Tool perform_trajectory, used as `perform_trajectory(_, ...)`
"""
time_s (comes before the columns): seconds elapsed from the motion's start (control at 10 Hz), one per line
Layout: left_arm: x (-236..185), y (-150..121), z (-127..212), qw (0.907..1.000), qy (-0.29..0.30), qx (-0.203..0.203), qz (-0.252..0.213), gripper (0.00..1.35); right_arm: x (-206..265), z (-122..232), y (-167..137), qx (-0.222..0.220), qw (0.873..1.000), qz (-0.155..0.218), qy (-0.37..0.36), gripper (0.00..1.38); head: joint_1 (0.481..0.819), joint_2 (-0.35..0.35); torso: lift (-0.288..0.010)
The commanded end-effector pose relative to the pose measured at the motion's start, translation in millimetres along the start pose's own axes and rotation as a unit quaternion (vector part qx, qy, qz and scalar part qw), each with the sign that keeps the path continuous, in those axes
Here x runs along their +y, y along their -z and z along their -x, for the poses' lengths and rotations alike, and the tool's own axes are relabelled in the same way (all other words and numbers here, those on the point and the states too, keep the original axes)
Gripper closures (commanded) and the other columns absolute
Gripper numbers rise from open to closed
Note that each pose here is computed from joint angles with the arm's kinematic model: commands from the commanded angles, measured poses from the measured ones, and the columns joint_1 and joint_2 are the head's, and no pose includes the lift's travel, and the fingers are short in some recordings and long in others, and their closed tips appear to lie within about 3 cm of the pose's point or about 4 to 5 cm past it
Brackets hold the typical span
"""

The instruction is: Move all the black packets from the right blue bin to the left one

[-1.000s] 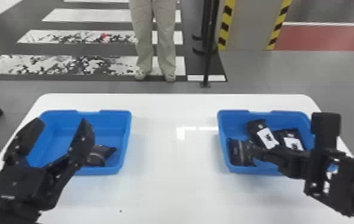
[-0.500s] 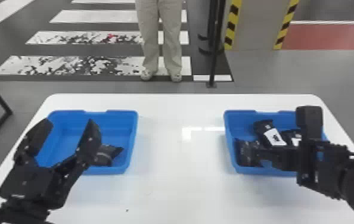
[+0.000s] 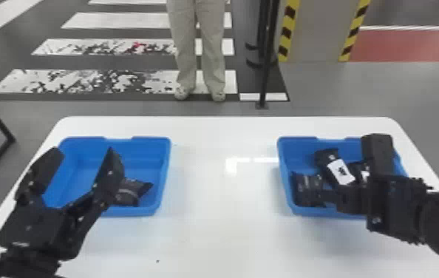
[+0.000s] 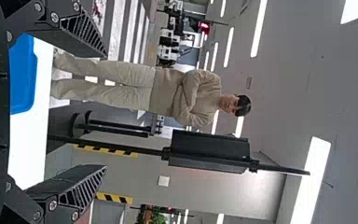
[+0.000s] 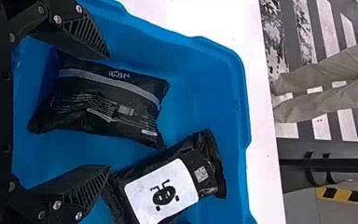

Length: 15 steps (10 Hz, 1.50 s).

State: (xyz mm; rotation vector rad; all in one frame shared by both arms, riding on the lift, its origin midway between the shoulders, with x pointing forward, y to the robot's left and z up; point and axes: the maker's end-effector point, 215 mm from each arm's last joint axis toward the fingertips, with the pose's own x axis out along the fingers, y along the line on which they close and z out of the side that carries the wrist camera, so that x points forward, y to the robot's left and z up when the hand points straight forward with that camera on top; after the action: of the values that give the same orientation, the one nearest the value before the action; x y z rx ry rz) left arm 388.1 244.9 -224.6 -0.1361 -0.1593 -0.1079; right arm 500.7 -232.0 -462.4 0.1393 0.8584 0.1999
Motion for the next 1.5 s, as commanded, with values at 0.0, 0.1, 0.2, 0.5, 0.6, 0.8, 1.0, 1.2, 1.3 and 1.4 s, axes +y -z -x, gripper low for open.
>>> perform_trajectory(0.0, 0.2, 0.6, 0.2, 1.0, 0.0, 0.0, 0.001, 0.2, -1.6, -5.5, 1.7, 0.007, 1.0, -0.003, 0.001, 0.21, 0.695, 0.017, -0.14)
perform_trajectory(0.1, 0.2, -0.2, 0.2, 1.0, 0.0, -0.002, 0.0, 0.2, -1.0, -12.3, 5.1, 0.016, 1.0, -0.007, -0.002, 0.25, 0.695, 0.016, -0.14)
perform_trajectory(0.2, 0.1, 0.4, 0.3, 1.0, 0.0, -0.002, 0.0, 0.2, 1.6, -15.8, 8.3, 0.02, 1.0, -0.013, -0.009, 0.34, 0.695, 0.017, -0.14)
perform_trajectory(0.5, 1.0, 0.9, 0.6, 1.0, -0.002, -0.002, 0.002, 0.2, 14.1, -19.5, 9.5, 0.022, 0.999, -0.017, -0.028, 0.92, 0.695, 0.028, -0.14)
perform_trajectory(0.6, 1.0, 1.4, 0.7, 1.0, -0.001, -0.002, 0.003, 0.2, 19.4, -19.5, 8.1, 0.016, 0.999, -0.021, -0.037, 1.13, 0.695, 0.035, -0.14)
perform_trajectory(0.8, 2.9, 2.2, 1.2, 1.0, -0.003, -0.003, 0.004, 0.2, 27.4, -11.0, 1.9, -0.005, 0.999, -0.023, -0.048, 1.13, 0.695, 0.045, -0.14)
perform_trajectory(1.0, 2.0, 0.7, -0.3, 1.0, -0.002, -0.005, 0.004, 0.2, 22.5, 9.6, -7.5, -0.039, 0.997, -0.03, -0.053, 1.13, 0.695, 0.054, -0.14)
perform_trajectory(1.2, 2.0, -0.8, -0.3, 1.0, -0.003, -0.008, 0.005, 0.2, 17.3, 27.7, -23.1, -0.082, 0.994, -0.036, -0.066, 1.13, 0.695, 0.047, -0.14)
perform_trajectory(1.3, 2.4, -0.5, -0.3, 0.9999, -0.003, -0.007, 0.012, 0.2, 14.7, 33.4, -43.0, -0.123, 0.987, -0.04, -0.096, 1.13, 0.695, 0.04, -0.14)
perform_trajectory(1.4, 3.5, -3.0, -1.6, 0.9998, -0.006, -0.011, 0.013, 0.19, 12.7, 41.8, -67.4, -0.171, 0.975, -0.042, -0.134, 1.13, 0.695, 0.041, -0.14)
